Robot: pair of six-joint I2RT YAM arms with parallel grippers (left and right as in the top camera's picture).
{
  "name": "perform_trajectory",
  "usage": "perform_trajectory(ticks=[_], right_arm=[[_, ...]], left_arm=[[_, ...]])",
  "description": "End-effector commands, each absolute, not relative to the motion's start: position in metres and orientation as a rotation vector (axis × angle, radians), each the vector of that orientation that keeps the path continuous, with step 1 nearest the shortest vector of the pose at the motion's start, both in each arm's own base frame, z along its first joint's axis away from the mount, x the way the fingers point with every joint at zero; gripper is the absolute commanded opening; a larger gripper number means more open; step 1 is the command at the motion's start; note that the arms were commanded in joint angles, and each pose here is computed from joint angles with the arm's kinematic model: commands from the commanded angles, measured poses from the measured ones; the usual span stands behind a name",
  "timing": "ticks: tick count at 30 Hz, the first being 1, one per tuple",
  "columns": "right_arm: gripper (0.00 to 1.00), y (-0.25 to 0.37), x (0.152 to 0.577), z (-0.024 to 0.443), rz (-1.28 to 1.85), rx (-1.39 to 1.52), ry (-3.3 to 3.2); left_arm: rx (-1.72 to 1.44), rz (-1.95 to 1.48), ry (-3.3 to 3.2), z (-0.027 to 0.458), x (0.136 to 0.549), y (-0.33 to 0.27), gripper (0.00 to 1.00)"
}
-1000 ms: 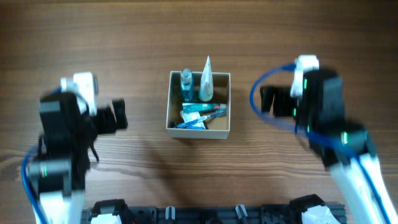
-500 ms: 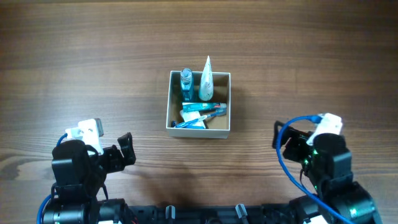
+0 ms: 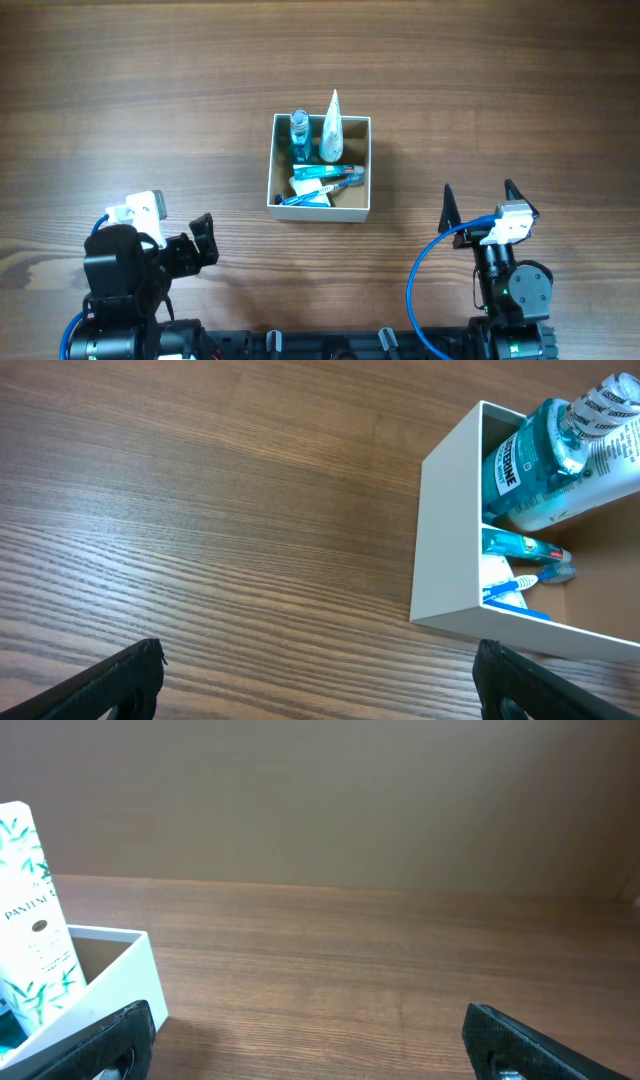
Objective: Pack container
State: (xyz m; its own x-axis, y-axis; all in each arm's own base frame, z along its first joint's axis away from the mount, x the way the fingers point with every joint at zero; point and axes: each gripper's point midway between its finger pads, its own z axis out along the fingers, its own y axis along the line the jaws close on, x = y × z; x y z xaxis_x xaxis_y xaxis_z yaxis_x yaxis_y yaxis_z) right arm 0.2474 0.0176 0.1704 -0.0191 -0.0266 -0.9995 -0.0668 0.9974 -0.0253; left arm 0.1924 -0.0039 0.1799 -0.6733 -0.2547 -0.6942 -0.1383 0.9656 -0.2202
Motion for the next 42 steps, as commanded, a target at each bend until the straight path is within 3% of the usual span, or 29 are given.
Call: perform_trajectory(ticks=[1, 11, 16, 21, 24, 42], right_arm=[[1.00, 0.021, 0.247, 0.172, 0.039, -0.100, 1.580], [1.00, 0.021, 0.247, 0.172, 0.039, -0.100, 1.582], [1.00, 0.021, 0.247, 0.172, 0.040, -0.099, 1.582], [1.00, 0.021, 0.247, 0.172, 0.039, -0.100, 1.582], [1.00, 0.021, 0.247, 0.172, 0.040, -0.099, 1.582], [1.00, 0.021, 0.247, 0.172, 0.039, -0.100, 1.582]], left_arm=[[-0.279, -0.229, 2.315, 0.179, 0.192, -0.008, 1.00], [-0.279, -0.229, 2.315, 0.179, 0.192, -0.008, 1.00], [-0.242, -0.244, 2.231, 0.173, 0.170, -0.013, 1.00], [-0.028, -0.156, 1.799, 0.183, 0.215, -0.013, 1.00], [0.018, -0.147, 1.670, 0.160, 0.242, -0.016, 1.00], [0.049, -0.142, 1.633, 0.160, 0.245, -0.018, 1.00]])
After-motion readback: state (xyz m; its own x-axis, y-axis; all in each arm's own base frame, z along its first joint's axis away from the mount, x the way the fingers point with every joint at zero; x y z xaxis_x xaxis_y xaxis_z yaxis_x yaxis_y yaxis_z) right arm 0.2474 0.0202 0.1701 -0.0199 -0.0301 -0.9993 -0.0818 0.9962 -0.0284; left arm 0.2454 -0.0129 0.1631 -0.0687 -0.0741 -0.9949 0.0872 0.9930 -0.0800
